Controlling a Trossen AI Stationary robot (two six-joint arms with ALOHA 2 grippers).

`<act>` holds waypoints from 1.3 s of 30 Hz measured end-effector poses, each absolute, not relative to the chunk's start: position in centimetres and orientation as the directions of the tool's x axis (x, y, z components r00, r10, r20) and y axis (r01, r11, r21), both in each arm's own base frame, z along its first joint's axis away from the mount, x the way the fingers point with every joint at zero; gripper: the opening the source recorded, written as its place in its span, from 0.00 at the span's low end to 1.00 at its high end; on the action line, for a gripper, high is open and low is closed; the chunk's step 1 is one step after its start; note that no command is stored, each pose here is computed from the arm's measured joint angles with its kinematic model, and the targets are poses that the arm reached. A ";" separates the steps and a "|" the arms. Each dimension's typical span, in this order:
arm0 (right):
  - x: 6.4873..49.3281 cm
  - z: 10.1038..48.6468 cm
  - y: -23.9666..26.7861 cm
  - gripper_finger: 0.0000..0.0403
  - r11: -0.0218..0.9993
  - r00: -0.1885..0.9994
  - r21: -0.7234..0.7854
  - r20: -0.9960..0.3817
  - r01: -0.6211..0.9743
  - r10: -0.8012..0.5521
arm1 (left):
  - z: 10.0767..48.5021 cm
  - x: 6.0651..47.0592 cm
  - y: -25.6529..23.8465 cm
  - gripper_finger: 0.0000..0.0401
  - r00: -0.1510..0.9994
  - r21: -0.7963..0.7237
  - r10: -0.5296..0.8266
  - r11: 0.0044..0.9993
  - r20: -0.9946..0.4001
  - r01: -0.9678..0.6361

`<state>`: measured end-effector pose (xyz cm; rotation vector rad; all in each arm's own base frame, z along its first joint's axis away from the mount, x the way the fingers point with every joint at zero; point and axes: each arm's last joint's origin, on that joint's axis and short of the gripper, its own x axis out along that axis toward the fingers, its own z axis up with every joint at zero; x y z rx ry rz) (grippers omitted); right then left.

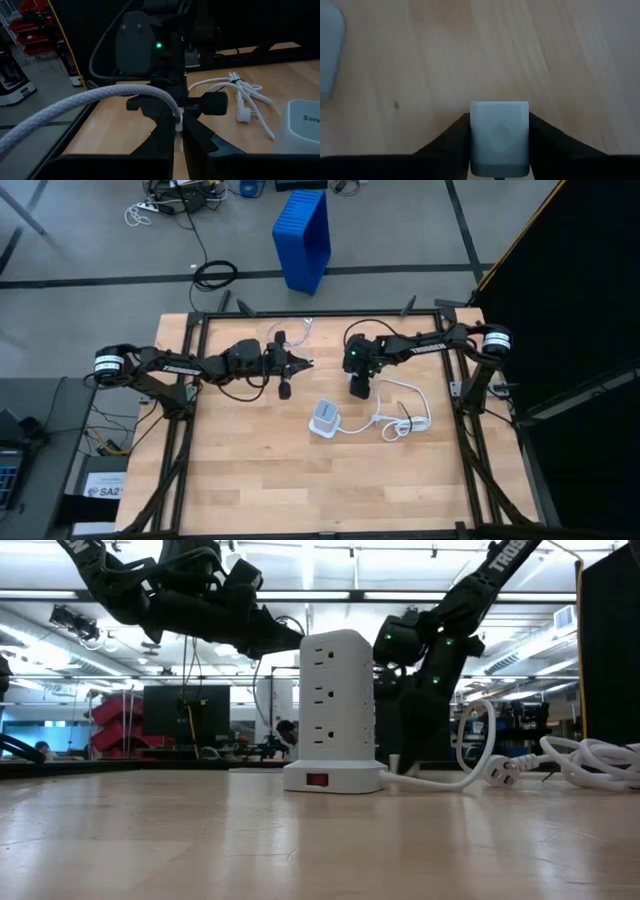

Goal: Plug in charger
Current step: Insert the white charger cable into the white charger adapter

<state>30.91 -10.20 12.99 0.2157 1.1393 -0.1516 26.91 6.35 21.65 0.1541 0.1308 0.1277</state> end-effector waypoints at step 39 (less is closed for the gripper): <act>27.6 17.3 -5.5 0.29 0.996 0.997 -0.094 0.074 -0.003 0.010 | 23.4 27.5 6.0 0.00 0.989 0.209 -0.031 0.978 0.144 0.000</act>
